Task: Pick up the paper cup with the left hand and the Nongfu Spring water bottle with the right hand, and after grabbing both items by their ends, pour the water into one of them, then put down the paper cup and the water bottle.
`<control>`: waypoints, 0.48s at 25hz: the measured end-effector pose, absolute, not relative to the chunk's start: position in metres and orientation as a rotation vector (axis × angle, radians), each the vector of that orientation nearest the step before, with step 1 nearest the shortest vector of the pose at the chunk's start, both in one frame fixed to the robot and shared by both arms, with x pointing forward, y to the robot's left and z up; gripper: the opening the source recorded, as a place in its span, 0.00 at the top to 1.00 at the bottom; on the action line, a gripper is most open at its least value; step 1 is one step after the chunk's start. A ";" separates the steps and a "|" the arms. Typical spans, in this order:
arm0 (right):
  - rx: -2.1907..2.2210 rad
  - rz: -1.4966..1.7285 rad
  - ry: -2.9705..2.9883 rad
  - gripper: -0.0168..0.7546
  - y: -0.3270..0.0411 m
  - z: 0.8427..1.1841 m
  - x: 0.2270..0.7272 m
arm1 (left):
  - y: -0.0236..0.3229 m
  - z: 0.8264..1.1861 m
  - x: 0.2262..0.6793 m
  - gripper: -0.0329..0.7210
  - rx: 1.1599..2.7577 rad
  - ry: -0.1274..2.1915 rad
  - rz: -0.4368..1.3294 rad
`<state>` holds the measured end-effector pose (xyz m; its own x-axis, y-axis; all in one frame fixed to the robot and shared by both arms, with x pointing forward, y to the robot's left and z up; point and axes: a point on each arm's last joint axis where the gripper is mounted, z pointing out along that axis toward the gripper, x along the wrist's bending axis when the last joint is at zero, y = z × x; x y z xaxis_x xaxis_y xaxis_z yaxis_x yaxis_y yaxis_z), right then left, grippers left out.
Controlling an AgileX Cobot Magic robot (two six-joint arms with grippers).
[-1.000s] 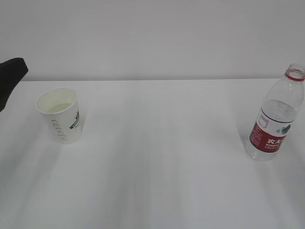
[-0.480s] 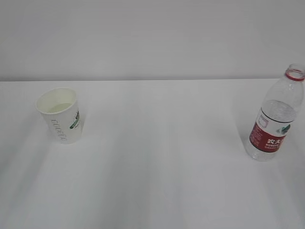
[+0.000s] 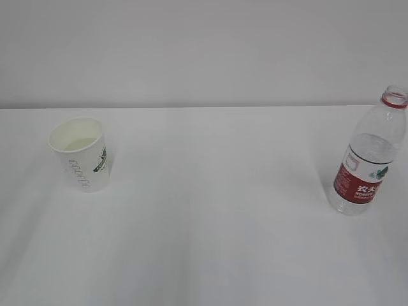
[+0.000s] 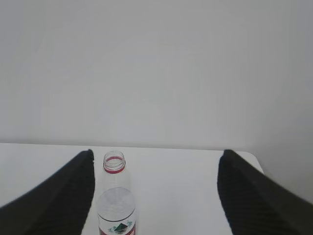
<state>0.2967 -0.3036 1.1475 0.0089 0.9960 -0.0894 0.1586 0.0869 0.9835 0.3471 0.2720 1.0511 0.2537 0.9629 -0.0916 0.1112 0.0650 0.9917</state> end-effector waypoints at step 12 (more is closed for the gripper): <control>1.314 1.031 1.336 0.21 -0.311 1.136 0.249 | 0.289 1.064 0.317 0.30 1.433 1.327 0.898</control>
